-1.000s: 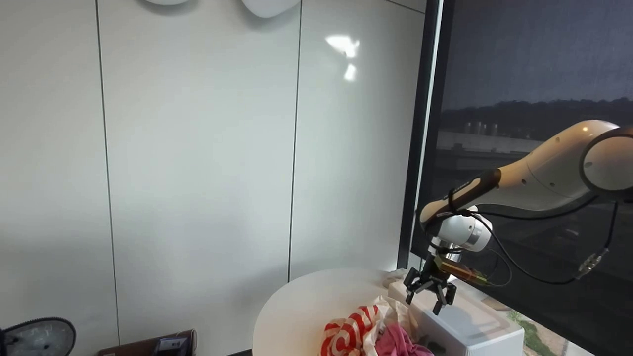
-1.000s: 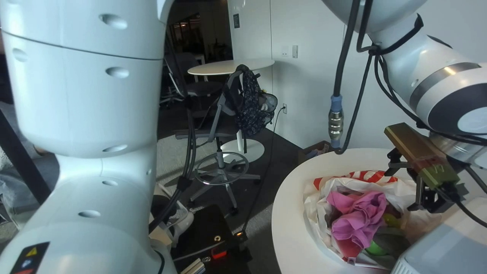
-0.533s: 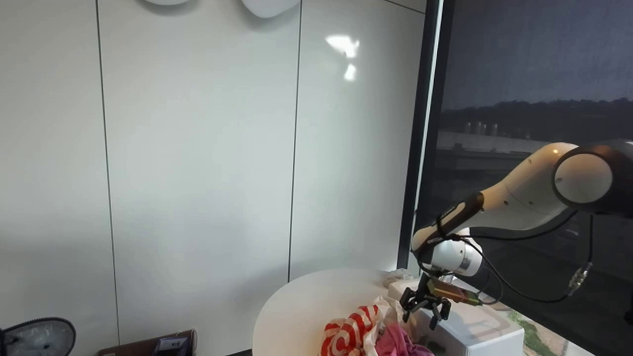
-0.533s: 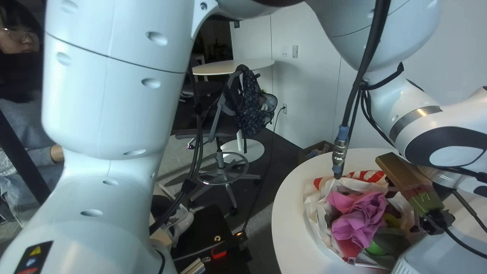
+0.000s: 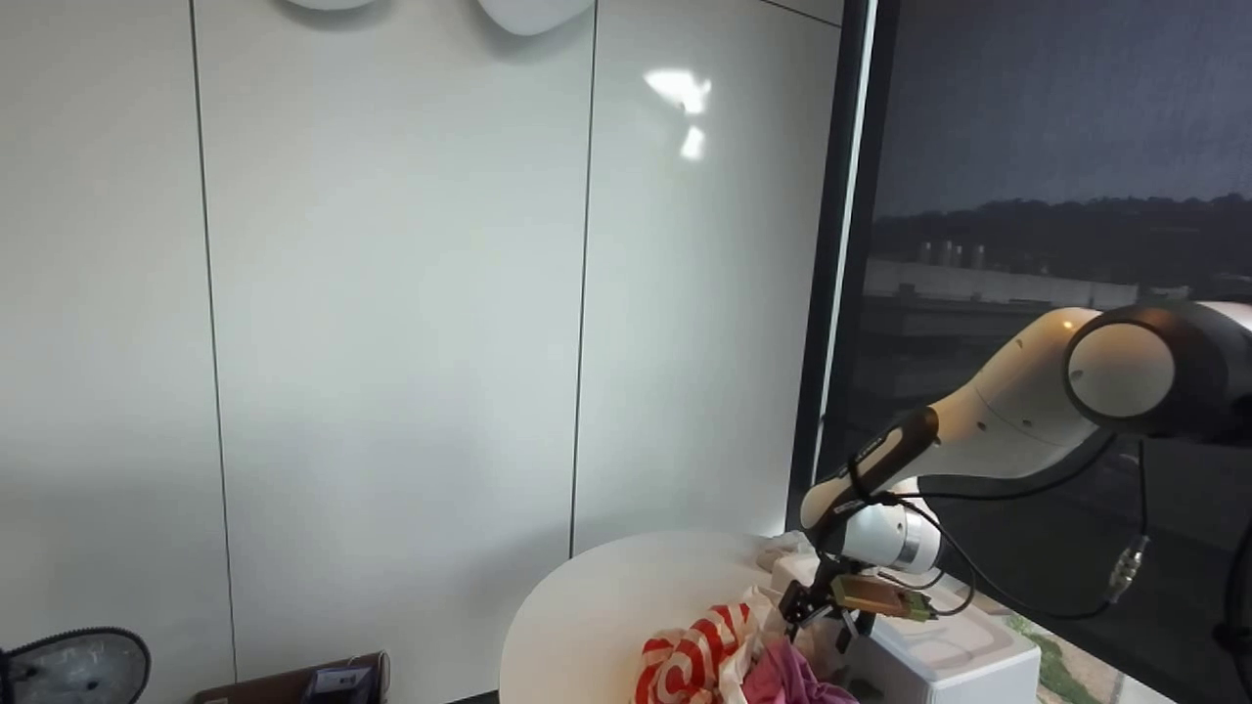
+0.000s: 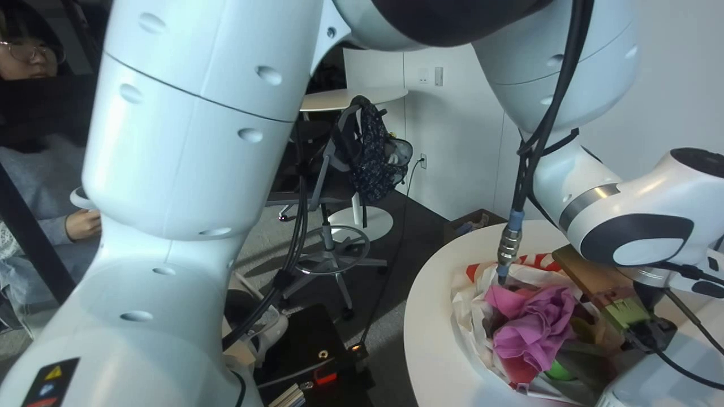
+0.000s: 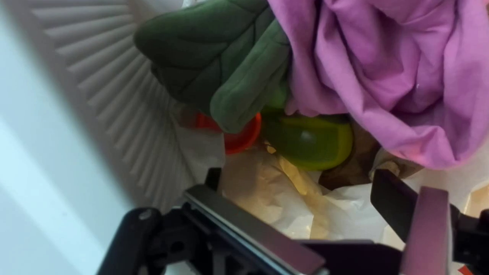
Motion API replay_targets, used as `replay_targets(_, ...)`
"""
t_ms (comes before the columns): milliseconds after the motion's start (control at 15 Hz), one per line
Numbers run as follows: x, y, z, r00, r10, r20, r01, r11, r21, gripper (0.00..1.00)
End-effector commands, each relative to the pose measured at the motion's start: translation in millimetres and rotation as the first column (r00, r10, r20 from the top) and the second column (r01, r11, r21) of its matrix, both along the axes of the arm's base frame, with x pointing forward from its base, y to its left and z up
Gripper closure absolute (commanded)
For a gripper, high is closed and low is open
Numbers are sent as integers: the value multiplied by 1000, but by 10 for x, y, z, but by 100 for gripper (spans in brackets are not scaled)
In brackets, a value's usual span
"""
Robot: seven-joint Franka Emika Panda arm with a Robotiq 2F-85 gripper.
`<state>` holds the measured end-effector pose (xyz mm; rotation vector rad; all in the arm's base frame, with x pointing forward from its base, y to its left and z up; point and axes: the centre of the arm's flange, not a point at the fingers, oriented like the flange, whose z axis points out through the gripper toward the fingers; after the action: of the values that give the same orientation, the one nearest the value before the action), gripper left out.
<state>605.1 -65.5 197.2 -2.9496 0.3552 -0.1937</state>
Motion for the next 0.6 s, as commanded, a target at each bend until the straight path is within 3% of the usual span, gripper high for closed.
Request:
replay_targets(0,-10,-27,-57,998,15,65,-9,996,-87,0)
replay_targets(267,-18,-121,-135,996,15,88,-1,988,-155,0)
replay_targets(533,-28,-122,-171,997,12,76,1,987,-162,0)
